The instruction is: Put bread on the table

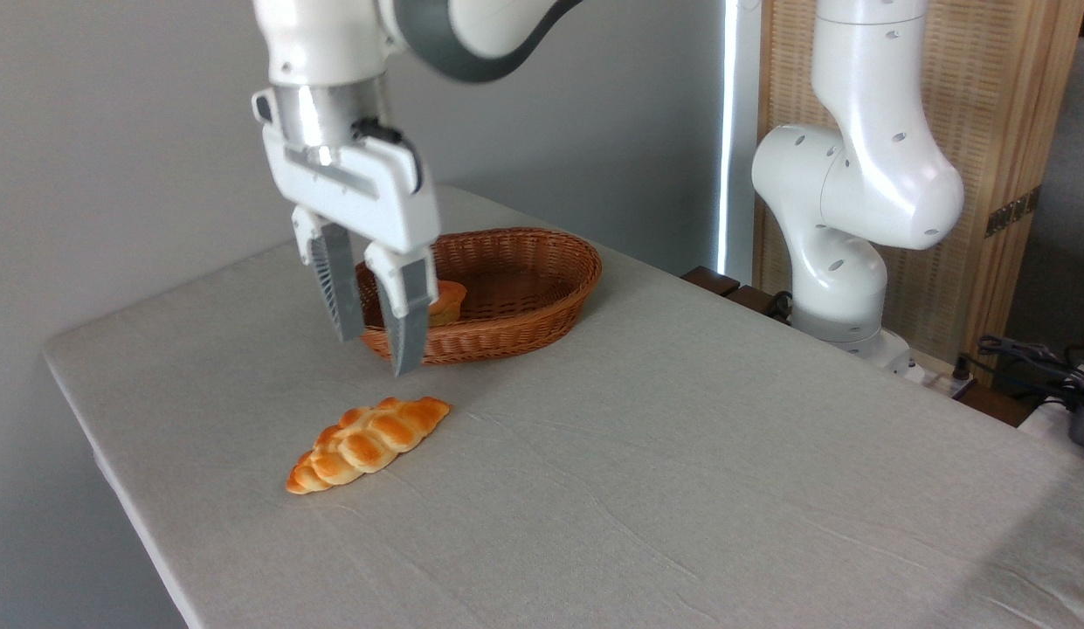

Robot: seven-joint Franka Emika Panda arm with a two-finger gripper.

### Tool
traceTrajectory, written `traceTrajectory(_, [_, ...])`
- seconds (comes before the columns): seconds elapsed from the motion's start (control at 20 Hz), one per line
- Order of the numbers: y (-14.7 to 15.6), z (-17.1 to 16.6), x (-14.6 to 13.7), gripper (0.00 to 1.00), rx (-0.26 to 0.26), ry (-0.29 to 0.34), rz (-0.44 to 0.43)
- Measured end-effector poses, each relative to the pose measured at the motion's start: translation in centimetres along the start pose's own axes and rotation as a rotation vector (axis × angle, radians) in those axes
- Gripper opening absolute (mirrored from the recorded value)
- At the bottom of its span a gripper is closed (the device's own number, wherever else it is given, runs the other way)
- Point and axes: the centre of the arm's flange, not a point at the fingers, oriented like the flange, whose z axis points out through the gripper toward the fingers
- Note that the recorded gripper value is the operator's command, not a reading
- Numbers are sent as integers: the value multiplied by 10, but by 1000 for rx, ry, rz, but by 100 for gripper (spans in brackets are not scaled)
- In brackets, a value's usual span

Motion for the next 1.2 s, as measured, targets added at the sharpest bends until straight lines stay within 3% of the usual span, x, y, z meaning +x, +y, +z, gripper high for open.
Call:
traceTrajectory(0.15, [-19, -37, -34, 100, -65, -17, 17])
traceTrajectory(0.3, [-18, -59, -43, 100, -94, -44, 28])
traceTrajectory(0.65, [-24, -58, -40, 100, -100, -48, 22])
traceTrajectory(0.9, [-31, -57, -14, 100, -98, -32, 42])
traceTrajectory(1.2, [-37, -62, -9, 100, -82, -25, 43])
